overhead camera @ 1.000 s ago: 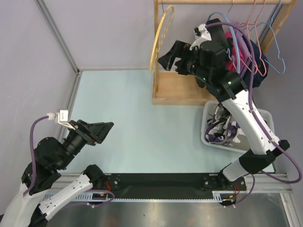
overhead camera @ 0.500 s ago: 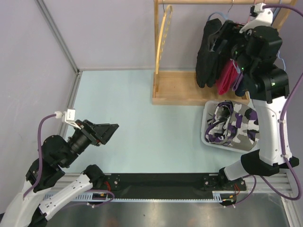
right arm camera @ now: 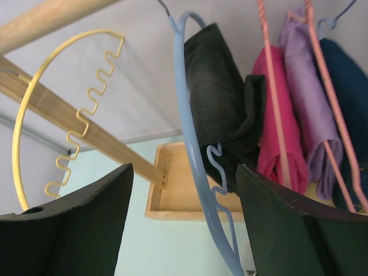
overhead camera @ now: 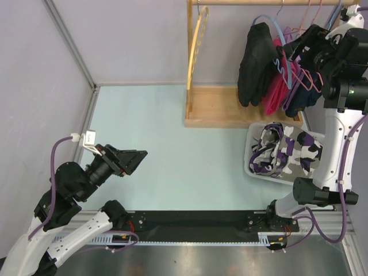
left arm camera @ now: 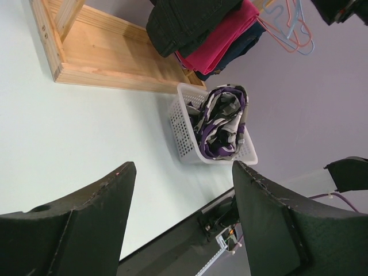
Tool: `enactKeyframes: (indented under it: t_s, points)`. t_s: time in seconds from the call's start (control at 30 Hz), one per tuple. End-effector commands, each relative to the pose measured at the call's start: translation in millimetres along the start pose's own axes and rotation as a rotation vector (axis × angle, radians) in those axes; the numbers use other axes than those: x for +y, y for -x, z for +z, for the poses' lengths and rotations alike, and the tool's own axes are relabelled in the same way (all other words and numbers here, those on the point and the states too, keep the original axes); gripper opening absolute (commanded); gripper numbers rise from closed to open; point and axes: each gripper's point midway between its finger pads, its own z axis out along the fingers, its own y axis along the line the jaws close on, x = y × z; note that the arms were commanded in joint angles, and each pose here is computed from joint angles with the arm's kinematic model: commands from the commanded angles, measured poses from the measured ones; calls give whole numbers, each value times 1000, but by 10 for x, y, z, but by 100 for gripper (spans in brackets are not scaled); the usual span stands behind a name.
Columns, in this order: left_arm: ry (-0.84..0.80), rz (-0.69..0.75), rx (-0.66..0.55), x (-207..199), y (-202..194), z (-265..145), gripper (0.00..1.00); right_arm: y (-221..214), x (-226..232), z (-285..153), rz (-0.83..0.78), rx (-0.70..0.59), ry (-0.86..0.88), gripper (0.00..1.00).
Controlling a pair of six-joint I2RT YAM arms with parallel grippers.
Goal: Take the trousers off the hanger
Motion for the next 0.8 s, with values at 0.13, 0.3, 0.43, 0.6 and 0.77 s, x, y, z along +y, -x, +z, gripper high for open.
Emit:
enactKeyframes:
  t_s: [0.13,0.3,0.43,0.6,0.77]
  points:
    - [-27,-8,19,-63,-40,100,73,-240,117,91,80,90,197,75]
    - [-30,-10,18,-68,-37,92,73,-296,138,129,96,91,233,69]
    - [-30,-13,18,-67,-40,91,73,-305,199,132,109,84,276,63]
    - [-34,-15,19,-75,-40,94,73,-335,218,118,132,77,290,52]
    - [-35,-15,25,-78,-52,107,73,-327,220,107,129,65,292,47]
